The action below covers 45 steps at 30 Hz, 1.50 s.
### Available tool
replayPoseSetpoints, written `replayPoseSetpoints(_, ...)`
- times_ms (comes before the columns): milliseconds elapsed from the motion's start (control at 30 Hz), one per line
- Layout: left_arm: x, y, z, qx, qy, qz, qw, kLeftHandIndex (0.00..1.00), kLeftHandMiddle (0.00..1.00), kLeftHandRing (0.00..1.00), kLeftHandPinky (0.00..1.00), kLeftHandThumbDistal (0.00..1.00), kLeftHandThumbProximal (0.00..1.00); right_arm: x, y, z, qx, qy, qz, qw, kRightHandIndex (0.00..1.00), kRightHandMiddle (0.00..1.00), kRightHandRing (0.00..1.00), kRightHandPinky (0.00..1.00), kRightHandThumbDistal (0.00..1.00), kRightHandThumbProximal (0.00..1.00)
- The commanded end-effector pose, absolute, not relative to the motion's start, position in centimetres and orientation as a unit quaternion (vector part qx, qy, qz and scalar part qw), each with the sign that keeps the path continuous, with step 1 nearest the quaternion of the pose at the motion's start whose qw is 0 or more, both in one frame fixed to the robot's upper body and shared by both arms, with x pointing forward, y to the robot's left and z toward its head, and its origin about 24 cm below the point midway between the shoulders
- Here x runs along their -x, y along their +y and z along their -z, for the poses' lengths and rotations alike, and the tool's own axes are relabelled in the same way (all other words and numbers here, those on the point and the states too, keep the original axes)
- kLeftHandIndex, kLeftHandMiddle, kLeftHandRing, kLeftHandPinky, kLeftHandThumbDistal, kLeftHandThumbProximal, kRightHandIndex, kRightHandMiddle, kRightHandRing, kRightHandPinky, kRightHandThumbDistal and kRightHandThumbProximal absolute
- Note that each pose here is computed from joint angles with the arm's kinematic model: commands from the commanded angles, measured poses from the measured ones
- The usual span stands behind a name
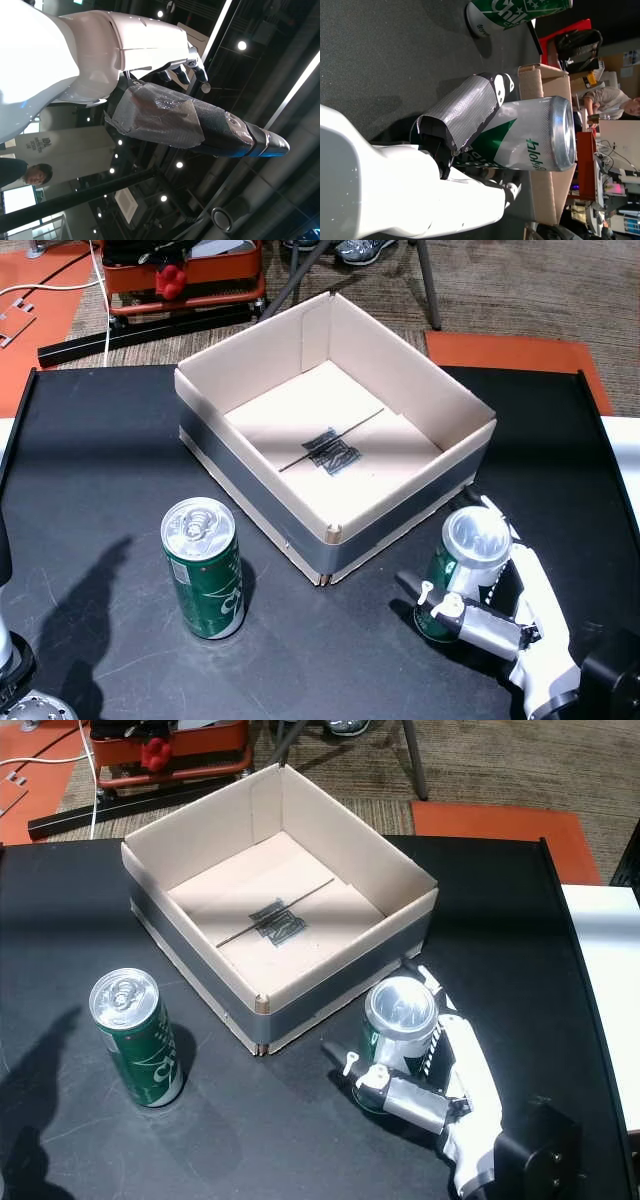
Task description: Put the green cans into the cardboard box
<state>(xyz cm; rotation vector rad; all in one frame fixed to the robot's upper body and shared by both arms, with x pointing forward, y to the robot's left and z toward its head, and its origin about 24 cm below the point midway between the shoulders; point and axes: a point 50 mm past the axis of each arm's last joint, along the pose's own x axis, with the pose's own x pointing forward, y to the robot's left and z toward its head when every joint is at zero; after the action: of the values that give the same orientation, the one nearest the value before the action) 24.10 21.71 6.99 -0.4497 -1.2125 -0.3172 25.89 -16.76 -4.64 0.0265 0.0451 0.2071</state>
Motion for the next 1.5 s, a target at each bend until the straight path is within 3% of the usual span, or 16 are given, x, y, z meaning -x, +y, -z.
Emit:
replayPoseSetpoints(0,-23.65,21.02,-6.19,0.222,-0.557,0.132,0.789,0.95,0.91,0.89,0.89,1.0,0.75,-26.07,-16.88,4.52,-0.021,0.021,-0.098,0.995,0.78,0.84,0.83,0.82,1.0,0.49)
replayPoseSetpoints(233,-23.68,21.13,-6.13,0.218,-0.557,0.131,0.79,0.95,0.91,0.89,0.89,1.0,0.74,-26.15,-16.99,4.4,-0.031,0.015,-0.1,0.994,0.66,0.7,0.69,0.71,1.0,0.43)
replayPoseSetpoints(667,-23.7,21.09,-6.27,0.222,-0.562,0.137,0.785,0.97,0.92,0.89,0.9,1.0,0.75,-26.22,-17.06,4.46,-0.046,0.019,-0.101,0.994,0.64,0.68,0.69,0.7,1.0,0.42)
replayPoseSetpoints(900,-23.73,21.17,-6.24,0.218,-0.562,0.137,0.786,0.97,0.92,0.9,0.91,1.0,0.75,-26.32,-17.03,4.41,-0.054,0.019,-0.099,0.993,0.51,0.56,0.57,0.57,1.0,0.36)
replayPoseSetpoints(1067,-23.78,21.07,-6.28,0.225,-0.564,0.138,0.783,0.97,0.92,0.89,0.9,1.0,0.76,-26.4,-17.02,4.32,-0.064,0.015,-0.095,0.993,0.34,0.43,0.47,0.43,0.98,0.26)
replayPoseSetpoints(1467,-23.71,21.09,-6.37,0.22,-0.566,0.139,0.782,0.97,0.92,0.9,0.91,1.0,0.76,-26.38,-17.14,4.37,-0.06,0.017,-0.091,0.994,0.29,0.4,0.46,0.41,0.97,0.26)
